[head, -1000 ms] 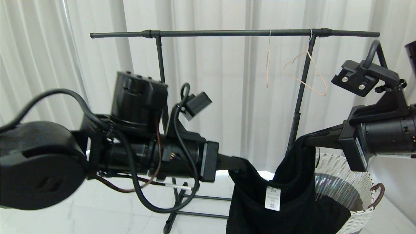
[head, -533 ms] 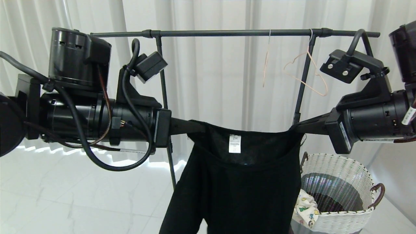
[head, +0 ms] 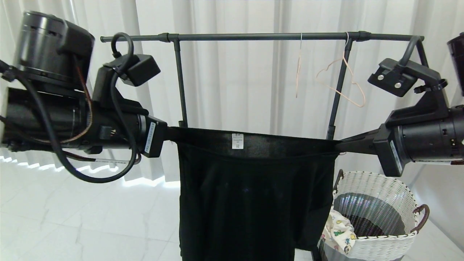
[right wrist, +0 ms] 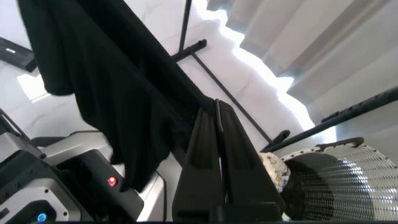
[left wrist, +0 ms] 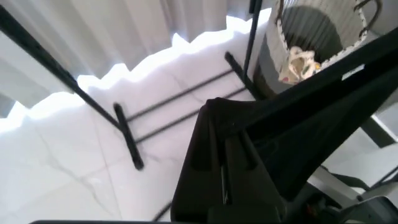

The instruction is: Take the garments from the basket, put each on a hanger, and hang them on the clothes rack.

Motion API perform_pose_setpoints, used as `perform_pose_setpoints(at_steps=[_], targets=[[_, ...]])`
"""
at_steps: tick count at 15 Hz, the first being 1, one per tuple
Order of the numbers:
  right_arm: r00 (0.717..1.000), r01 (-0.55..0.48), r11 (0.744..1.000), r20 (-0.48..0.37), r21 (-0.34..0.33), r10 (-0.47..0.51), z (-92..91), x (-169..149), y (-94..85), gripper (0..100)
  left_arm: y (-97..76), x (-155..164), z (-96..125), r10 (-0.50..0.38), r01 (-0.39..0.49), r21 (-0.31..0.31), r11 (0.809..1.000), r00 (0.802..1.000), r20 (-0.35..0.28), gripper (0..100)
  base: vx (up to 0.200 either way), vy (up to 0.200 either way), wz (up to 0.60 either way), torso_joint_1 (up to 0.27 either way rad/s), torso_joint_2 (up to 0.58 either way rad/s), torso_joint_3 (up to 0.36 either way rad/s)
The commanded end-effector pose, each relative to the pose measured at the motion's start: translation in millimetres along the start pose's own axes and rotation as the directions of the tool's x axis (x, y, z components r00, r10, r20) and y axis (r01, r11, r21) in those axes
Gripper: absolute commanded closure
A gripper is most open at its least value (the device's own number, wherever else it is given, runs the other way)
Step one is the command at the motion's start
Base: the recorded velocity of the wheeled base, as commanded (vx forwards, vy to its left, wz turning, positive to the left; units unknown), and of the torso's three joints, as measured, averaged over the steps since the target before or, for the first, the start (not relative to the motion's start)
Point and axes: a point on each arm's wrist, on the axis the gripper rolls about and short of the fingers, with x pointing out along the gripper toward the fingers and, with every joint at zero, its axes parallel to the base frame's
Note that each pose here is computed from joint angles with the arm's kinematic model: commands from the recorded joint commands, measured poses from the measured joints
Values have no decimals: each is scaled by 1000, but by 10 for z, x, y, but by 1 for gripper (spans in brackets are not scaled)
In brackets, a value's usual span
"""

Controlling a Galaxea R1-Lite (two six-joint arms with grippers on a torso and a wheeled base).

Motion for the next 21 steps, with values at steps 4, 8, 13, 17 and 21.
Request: perform_pose_setpoints(at_steps=[4, 8, 13, 17, 21], targets=[[994, 38, 999, 99, 1, -38, -29, -415, 4, 100, -420, -482, 187, -117, 96, 134, 986, 980, 161, 100, 0, 0, 0, 0, 0, 0], [980, 54, 998, 194, -11, -51, 212, -488, -26, 100, -500, -494, 418, -67, 24, 191, 981, 973, 222, 100, 0, 0, 0, 0, 0, 0], [951, 75, 997, 303, -36, -60, 600, -366, -98, 100, -626, -495, 408, -93, 47, 209, 977, 971, 218, 100, 0, 0, 0, 0, 0, 0], [952, 80, 995, 302, -60, -58, 615, -465, -85, 100, -640, -463, 390, -98, 52, 217, 975, 974, 205, 100, 0, 0, 0, 0, 0, 0], [957, 126, 992, 267, -28, -114, 492, -722, -121, 100, -623, -372, 390, -13, -27, 212, 977, 982, 186, 100, 0, 0, 0, 0, 0, 0]])
